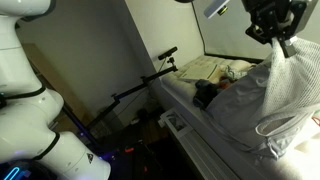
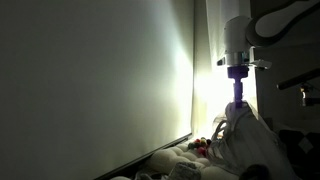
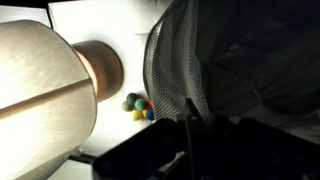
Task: Take the pair of socks out of the bag then move the bag slightly forward
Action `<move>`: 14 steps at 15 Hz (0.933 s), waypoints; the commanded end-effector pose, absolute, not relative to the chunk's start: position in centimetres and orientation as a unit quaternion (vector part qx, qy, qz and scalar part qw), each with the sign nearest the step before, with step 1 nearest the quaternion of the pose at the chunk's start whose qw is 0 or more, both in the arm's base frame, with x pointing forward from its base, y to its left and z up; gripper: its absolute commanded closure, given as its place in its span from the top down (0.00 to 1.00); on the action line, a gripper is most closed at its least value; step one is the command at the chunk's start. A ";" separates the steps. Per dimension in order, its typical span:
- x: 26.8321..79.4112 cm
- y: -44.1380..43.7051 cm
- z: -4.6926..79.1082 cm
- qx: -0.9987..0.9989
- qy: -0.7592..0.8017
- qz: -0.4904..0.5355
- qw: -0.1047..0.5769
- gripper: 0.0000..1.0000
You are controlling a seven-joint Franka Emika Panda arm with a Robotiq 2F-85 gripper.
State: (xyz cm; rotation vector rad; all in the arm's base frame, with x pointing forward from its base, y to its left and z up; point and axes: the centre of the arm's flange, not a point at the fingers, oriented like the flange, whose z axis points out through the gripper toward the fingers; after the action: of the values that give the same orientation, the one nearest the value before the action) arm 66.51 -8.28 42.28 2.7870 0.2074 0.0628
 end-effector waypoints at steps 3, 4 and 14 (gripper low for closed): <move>70.7 -8.3 46.5 0.981 0.048 0.026 0.184 0.03; 71.3 -8.4 46.9 0.981 0.041 0.027 0.187 0.03; 77.0 -10.8 47.4 0.966 -0.080 0.069 0.236 0.03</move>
State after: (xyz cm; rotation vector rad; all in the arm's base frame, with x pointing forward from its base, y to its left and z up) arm 73.88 -10.12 46.49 2.7235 -0.0794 0.1610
